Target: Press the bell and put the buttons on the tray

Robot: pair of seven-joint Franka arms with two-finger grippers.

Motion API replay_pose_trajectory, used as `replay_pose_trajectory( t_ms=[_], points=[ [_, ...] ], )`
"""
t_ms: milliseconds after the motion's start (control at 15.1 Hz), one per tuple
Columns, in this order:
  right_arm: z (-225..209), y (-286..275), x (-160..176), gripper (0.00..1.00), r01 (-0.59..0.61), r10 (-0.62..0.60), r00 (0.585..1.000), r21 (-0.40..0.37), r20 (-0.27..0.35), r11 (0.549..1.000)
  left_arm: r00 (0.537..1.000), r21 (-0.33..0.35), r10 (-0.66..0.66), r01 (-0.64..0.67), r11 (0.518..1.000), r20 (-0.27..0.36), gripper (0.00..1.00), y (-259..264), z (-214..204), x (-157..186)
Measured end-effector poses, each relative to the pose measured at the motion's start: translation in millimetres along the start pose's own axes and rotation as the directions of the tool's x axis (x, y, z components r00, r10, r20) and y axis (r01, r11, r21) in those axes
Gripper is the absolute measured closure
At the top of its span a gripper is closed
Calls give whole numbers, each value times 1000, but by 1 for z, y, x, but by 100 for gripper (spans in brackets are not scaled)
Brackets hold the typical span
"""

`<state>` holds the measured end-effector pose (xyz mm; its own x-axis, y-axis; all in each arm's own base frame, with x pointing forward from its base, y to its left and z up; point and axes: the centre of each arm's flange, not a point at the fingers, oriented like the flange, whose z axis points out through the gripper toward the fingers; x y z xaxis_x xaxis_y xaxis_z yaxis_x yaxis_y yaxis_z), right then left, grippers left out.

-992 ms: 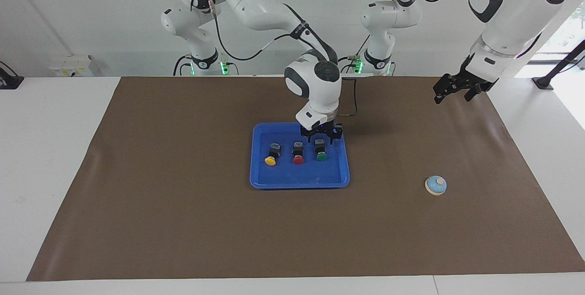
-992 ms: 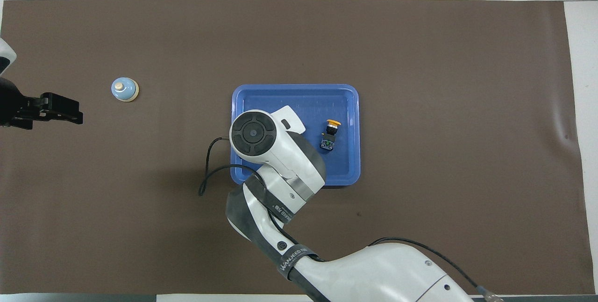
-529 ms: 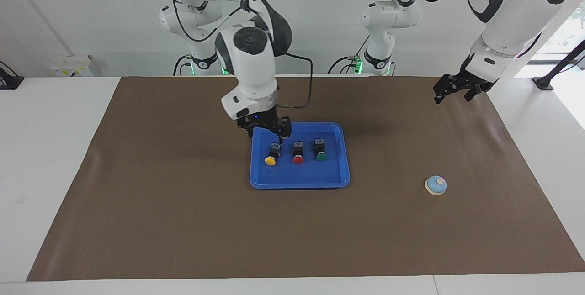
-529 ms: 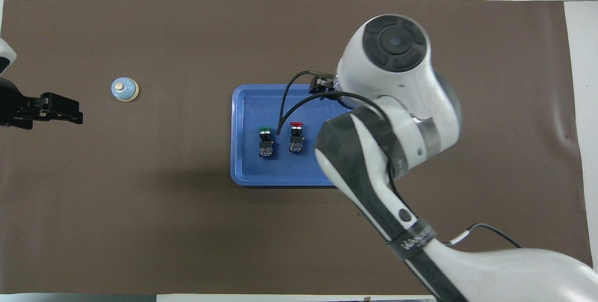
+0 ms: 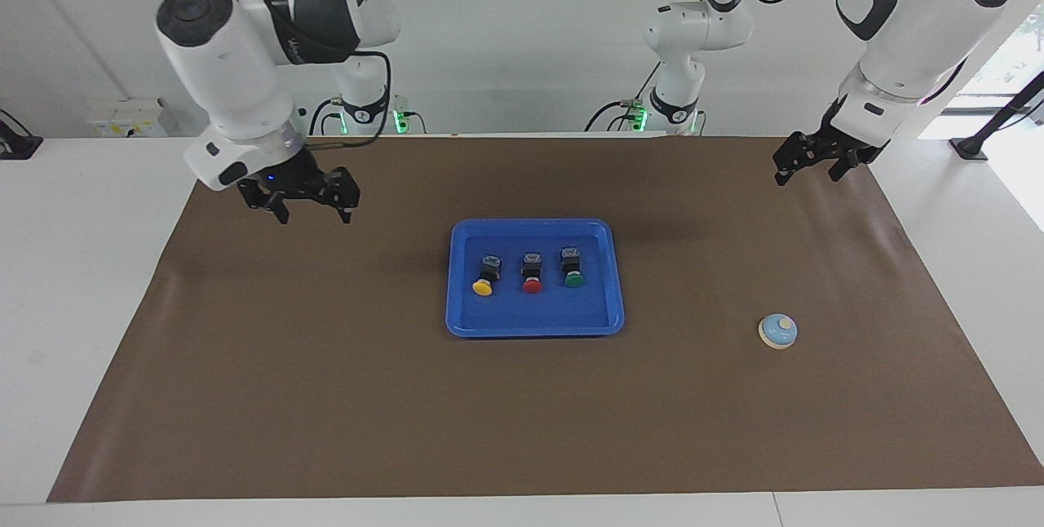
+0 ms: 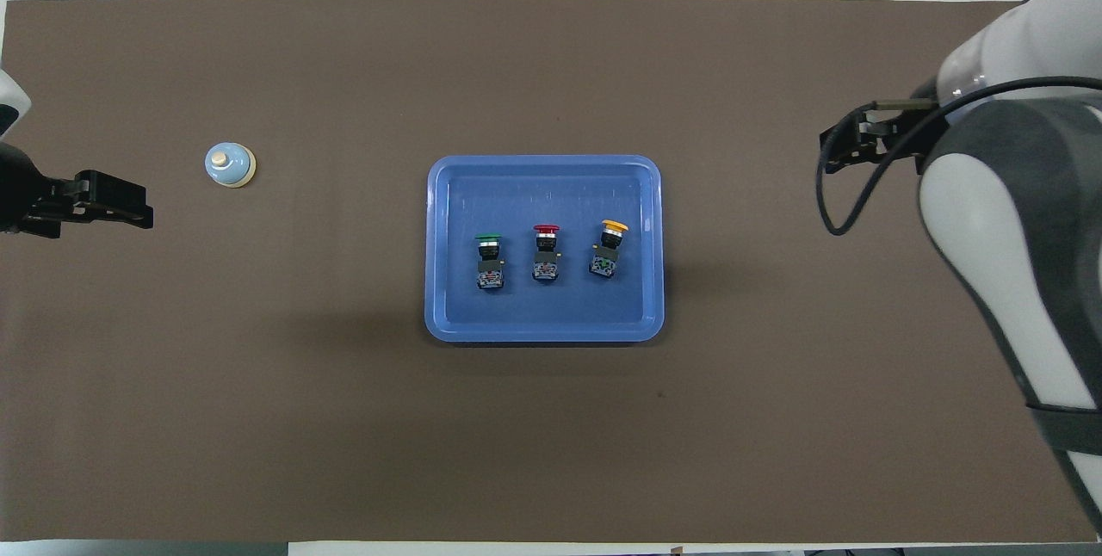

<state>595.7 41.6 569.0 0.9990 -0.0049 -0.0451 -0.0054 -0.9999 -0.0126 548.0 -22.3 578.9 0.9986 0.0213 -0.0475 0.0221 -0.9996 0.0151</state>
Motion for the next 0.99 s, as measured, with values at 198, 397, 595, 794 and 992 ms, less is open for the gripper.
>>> replay_pose_trajectory(
  t_ms=[198, 397, 595, 794, 992],
  points=[
    [-28, 36, -26, 0, 17, -17, 999, 4, 28, 1000, 999, -3, 0, 0, 1000, -55, 19, 3, -4, 6],
    [-48, 51, -54, 0, 17, -18, 997, 9, 71, 1000, 998, -6, -9, 9, 1000, -66, 56, 0, 5, 15],
    [-52, 53, -61, 0, 16, -17, 997, 10, 75, 1000, 999, -9, -15, 15, 1000, -50, 89, -2, 43, 50],
    [-46, 51, -61, 0, 20, -21, 996, 9, 88, 1000, 995, -17, -21, 19, 1000, -96, 99, -3, 89, 95],
    [-43, 50, -61, 0, 23, -23, 995, -4, 93, 1000, 998, -17, -27, 26, 1000, -64, 99, -5, 131, 113]
  ],
)
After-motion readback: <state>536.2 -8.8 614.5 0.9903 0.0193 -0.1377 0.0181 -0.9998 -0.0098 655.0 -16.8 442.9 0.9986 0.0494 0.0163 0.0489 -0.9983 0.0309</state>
